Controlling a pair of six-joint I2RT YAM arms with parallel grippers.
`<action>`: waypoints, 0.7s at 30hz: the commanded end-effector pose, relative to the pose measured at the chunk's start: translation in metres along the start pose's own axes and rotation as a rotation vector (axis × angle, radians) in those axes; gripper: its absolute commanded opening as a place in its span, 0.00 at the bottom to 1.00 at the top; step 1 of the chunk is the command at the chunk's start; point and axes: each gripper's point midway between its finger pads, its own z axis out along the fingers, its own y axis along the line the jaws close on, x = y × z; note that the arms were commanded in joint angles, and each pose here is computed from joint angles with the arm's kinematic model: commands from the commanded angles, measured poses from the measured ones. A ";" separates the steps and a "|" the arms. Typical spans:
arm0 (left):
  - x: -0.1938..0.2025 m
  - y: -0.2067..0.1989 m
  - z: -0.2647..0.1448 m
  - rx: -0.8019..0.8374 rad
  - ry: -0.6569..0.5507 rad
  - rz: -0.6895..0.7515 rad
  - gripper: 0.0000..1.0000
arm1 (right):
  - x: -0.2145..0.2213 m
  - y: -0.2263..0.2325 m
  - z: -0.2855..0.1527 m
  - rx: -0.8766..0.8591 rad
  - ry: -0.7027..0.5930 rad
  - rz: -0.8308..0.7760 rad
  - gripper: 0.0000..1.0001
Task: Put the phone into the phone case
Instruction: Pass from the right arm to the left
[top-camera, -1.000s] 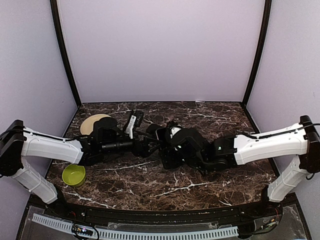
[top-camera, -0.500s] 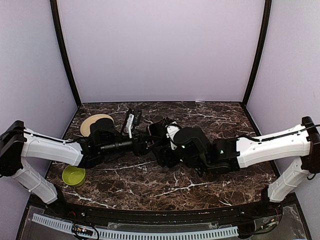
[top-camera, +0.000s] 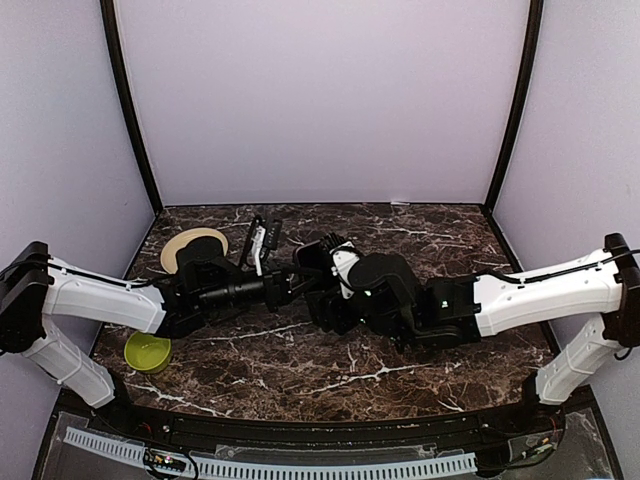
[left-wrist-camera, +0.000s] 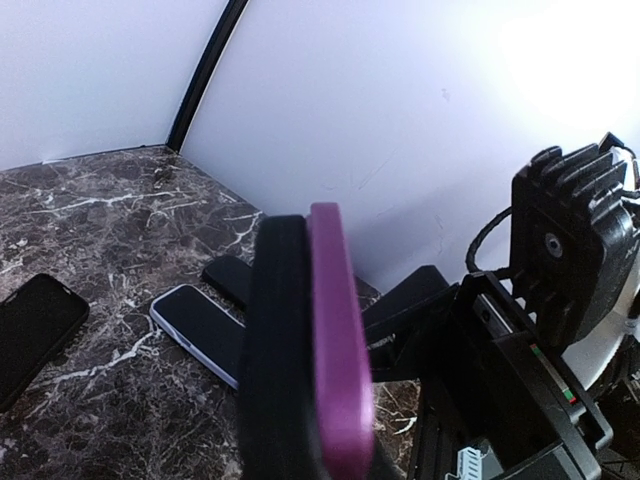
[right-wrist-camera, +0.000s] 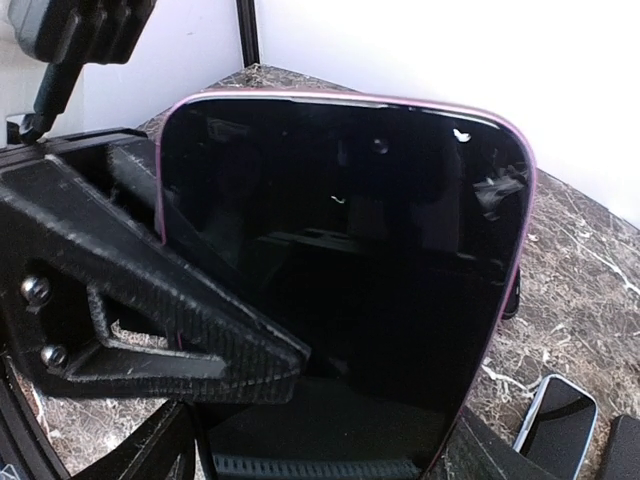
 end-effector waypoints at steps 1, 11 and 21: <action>-0.018 -0.029 -0.012 0.108 -0.052 0.071 0.00 | -0.042 -0.001 -0.017 -0.007 -0.124 0.054 0.29; -0.040 -0.048 -0.027 0.131 -0.102 0.223 0.00 | -0.032 0.008 -0.032 -0.100 -0.025 -0.127 0.98; -0.051 -0.100 -0.053 0.341 -0.122 0.422 0.00 | -0.027 0.040 -0.088 -0.544 0.028 -0.208 0.99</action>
